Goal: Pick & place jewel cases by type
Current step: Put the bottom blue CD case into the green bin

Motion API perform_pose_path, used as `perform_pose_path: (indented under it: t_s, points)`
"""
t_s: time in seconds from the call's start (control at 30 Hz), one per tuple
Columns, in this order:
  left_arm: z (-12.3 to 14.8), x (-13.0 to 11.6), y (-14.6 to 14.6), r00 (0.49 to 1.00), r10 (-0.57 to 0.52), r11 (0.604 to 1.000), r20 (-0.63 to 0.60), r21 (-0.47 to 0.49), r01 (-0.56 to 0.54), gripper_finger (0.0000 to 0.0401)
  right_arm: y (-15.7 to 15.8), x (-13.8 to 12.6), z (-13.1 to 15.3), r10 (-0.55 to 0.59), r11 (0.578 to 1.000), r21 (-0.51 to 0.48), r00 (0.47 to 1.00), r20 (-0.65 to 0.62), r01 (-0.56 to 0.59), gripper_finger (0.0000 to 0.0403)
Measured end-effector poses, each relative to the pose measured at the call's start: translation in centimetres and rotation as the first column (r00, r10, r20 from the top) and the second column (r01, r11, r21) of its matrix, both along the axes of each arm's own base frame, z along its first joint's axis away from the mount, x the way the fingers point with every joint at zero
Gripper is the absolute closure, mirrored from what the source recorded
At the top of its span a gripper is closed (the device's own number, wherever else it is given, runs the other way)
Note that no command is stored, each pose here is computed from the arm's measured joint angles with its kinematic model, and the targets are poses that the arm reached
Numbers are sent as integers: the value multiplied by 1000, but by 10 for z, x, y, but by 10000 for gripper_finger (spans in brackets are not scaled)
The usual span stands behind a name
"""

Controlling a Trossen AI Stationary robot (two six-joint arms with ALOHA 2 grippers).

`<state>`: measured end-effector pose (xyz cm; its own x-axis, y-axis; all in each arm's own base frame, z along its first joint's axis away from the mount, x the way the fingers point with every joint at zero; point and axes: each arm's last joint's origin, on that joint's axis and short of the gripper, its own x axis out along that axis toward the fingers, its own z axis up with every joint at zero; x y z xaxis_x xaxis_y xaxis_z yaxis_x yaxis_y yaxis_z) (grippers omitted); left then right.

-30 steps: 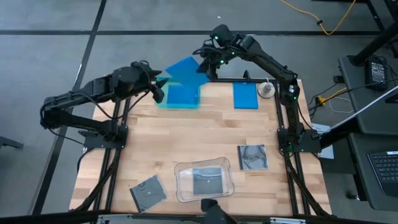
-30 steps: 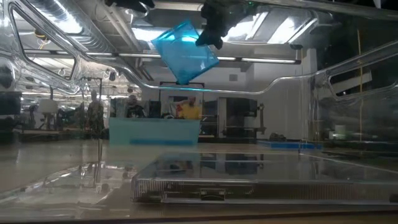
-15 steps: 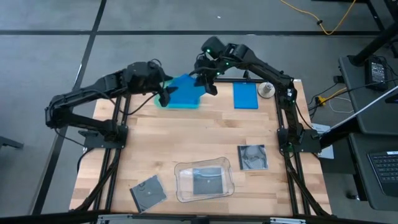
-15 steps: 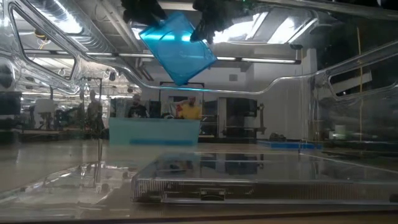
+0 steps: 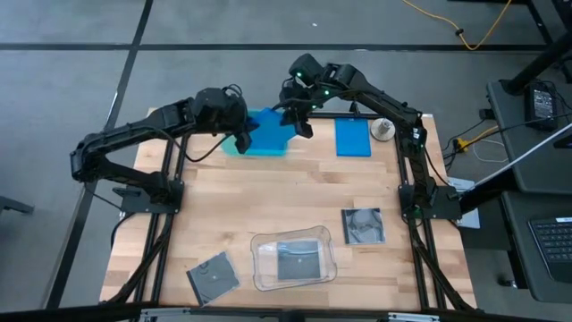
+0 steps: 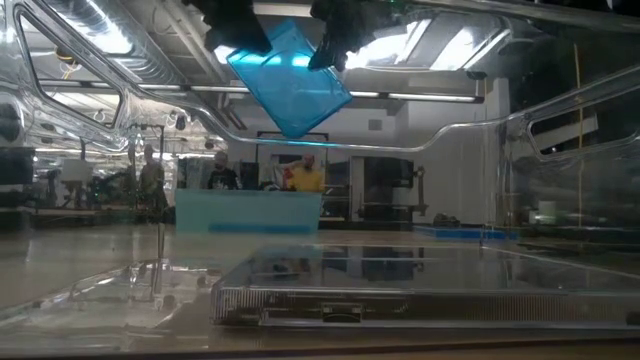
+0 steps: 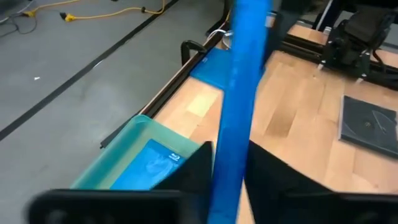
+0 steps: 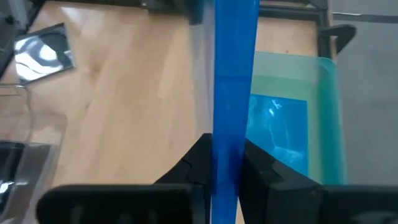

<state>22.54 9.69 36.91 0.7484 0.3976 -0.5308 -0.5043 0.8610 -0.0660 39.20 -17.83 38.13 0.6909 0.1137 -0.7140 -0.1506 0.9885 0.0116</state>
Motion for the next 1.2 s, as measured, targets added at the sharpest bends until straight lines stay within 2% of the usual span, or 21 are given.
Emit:
perform_pose_path:
  t_s: [0.07,0.1,0.3,0.47,0.6,0.77,1.0,1.2]
  points:
    - [1,-1,-1,1000,-7,1000,6,1,7,368,-1,0,0,-12,1000,-18,1000,-4,12,345]
    - [2,-1,-1,1000,-8,1000,7,1,8,370,-1,0,0,-16,1000,-22,1000,-6,16,339]
    - [2,-2,-1,999,30,999,21,-20,-29,370,-3,-2,-1,-42,998,-37,999,-24,41,300]
    - [6,-8,-1,997,76,997,34,5,-76,370,-5,-5,0,-108,989,-110,992,-60,101,281]
    - [12,-20,2,990,135,991,45,20,-136,370,-9,-18,12,-182,968,-190,981,-71,166,273]
    - [14,-44,10,964,267,964,17,-6,-267,370,-15,-44,36,-294,921,-280,955,-37,273,273]
    - [12,-62,22,918,396,916,24,-82,-393,370,-16,-83,73,-387,882,-263,920,71,391,275]
    - [-20,-60,29,884,468,867,-7,-188,-461,370,-5,-101,93,-392,872,-263,911,129,413,275]
